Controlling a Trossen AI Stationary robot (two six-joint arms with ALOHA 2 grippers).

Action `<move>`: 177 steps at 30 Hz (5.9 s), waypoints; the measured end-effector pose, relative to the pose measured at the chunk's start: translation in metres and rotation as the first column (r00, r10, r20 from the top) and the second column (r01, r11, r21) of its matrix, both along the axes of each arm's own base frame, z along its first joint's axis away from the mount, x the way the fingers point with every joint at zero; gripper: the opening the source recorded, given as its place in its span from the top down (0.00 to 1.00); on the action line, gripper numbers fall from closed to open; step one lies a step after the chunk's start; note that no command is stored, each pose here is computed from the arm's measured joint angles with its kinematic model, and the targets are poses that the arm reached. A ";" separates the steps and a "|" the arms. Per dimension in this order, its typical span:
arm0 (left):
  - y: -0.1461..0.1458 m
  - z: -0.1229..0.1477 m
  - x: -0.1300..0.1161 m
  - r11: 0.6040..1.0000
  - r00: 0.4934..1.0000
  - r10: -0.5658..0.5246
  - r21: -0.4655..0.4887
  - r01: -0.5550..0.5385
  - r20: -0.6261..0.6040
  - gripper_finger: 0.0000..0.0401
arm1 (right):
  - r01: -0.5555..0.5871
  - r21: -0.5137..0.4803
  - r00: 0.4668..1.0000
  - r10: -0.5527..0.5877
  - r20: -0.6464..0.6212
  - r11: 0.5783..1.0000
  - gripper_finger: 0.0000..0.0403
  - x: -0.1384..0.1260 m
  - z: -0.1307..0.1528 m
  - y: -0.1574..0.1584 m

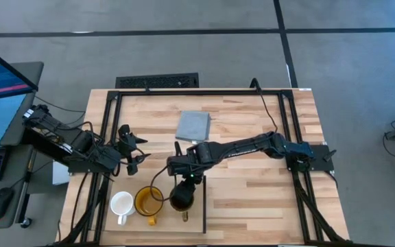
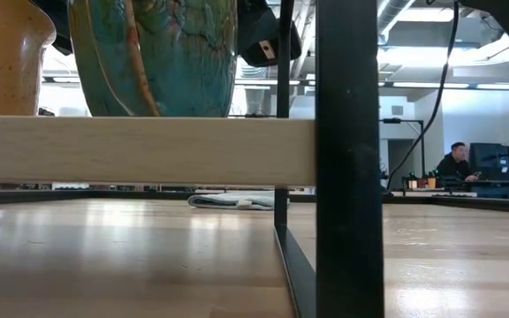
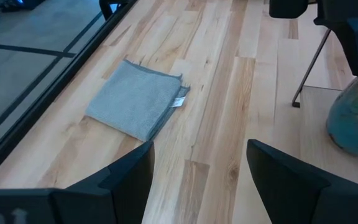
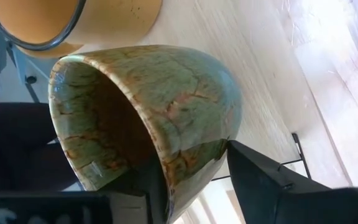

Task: Stack small to large cups/mugs on shelf
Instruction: Put the green patterned mug on the shelf

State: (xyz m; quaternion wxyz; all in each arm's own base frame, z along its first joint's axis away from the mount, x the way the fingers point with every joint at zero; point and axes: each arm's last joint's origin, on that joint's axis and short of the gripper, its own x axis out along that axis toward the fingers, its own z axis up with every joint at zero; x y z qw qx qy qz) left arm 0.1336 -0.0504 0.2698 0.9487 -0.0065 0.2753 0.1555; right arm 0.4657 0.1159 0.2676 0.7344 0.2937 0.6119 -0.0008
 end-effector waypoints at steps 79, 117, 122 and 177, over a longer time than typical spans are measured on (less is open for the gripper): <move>-0.001 0.000 0.000 1.000 1.000 -0.023 -0.009 0.023 -0.011 0.38 | 0.045 0.199 0.995 -0.027 -0.093 0.979 0.65 0.000 0.002 -0.004; -0.001 0.000 0.000 1.000 1.000 -0.023 -0.009 0.023 -0.011 0.38 | 0.052 0.200 0.995 -0.034 -0.094 0.978 0.51 0.001 0.002 -0.008; -0.001 0.000 0.000 1.000 1.000 -0.017 -0.019 0.016 -0.008 0.38 | 0.064 0.198 0.994 -0.045 -0.102 0.978 0.50 0.001 0.001 -0.010; -0.001 -0.001 0.000 0.999 0.999 -0.027 -0.044 0.026 -0.019 0.38 | 0.056 0.190 0.998 -0.050 -0.039 0.980 0.50 0.006 0.003 -0.011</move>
